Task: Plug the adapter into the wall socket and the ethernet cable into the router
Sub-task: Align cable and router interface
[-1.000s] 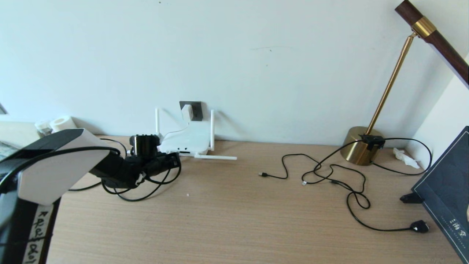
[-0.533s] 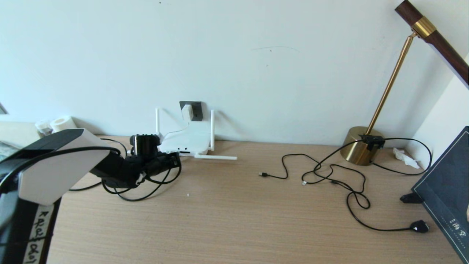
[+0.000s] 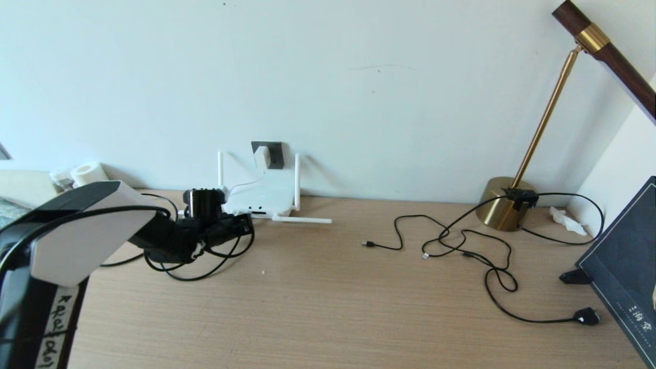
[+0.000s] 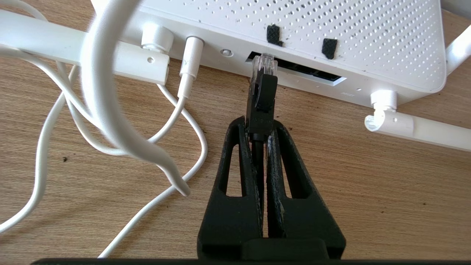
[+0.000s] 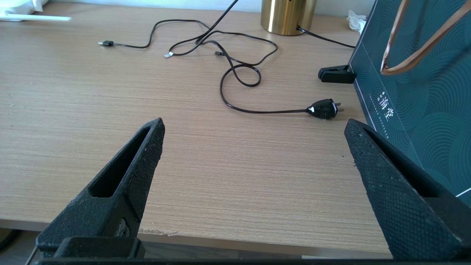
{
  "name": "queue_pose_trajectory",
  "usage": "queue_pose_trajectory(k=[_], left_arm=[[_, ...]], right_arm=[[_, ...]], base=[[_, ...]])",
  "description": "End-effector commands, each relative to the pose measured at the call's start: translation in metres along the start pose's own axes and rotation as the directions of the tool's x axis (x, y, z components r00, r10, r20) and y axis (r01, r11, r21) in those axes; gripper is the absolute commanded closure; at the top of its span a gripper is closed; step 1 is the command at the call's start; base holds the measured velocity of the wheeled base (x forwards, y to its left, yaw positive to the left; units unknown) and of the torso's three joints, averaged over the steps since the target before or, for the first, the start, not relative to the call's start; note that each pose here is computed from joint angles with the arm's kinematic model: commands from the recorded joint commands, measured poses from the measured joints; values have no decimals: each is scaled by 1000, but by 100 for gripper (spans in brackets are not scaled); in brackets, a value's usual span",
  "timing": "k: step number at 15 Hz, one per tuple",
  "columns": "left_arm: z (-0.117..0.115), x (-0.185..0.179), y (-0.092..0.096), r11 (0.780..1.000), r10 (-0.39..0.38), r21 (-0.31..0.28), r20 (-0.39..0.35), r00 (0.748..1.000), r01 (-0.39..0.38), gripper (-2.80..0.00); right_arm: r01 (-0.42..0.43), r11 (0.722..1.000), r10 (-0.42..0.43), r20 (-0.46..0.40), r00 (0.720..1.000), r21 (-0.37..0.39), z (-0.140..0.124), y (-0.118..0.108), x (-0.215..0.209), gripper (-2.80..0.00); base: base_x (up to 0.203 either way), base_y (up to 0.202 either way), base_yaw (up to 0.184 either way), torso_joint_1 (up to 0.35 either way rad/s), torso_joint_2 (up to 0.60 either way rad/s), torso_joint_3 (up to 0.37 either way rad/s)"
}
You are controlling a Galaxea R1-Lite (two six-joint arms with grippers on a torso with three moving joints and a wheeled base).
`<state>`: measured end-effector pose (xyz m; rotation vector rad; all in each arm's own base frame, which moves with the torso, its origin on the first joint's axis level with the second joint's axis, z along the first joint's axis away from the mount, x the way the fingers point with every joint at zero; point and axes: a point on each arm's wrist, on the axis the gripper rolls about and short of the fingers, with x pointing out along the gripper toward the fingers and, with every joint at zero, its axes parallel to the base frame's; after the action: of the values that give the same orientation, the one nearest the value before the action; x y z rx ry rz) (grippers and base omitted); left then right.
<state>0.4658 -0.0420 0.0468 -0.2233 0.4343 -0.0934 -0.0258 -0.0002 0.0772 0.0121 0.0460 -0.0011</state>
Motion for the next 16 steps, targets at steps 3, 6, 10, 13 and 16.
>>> queue_pose_trajectory(k=[3,6,10,13,16], left_arm=[[-3,2,1,1000,0,-1,-3,1000,0,0],[-4,2,0,1000,-1,-1,-4,1000,1,0],[-3,1,0,1000,-1,-1,-5,1000,1,0],[-3,1,0,1000,0,-1,-3,1000,0,0],[-3,1,-1,1000,-1,0,-5,1000,1,0]], right_arm=[[-1,1000,1,0,1000,0,0,0,0,-280],[0,1000,0,-1,1000,0,0,0,0,-280],[0,1000,0,-2,1000,0,0,0,0,-280],[1,1000,-1,0,1000,0,0,0,0,-280],[-1,1000,1,0,1000,0,0,0,0,-280]], base=[[0,0,0,0,0,0],[0,0,0,0,0,0],[0,0,0,0,0,0],[0,0,0,0,0,0],[0,0,0,0,0,0]])
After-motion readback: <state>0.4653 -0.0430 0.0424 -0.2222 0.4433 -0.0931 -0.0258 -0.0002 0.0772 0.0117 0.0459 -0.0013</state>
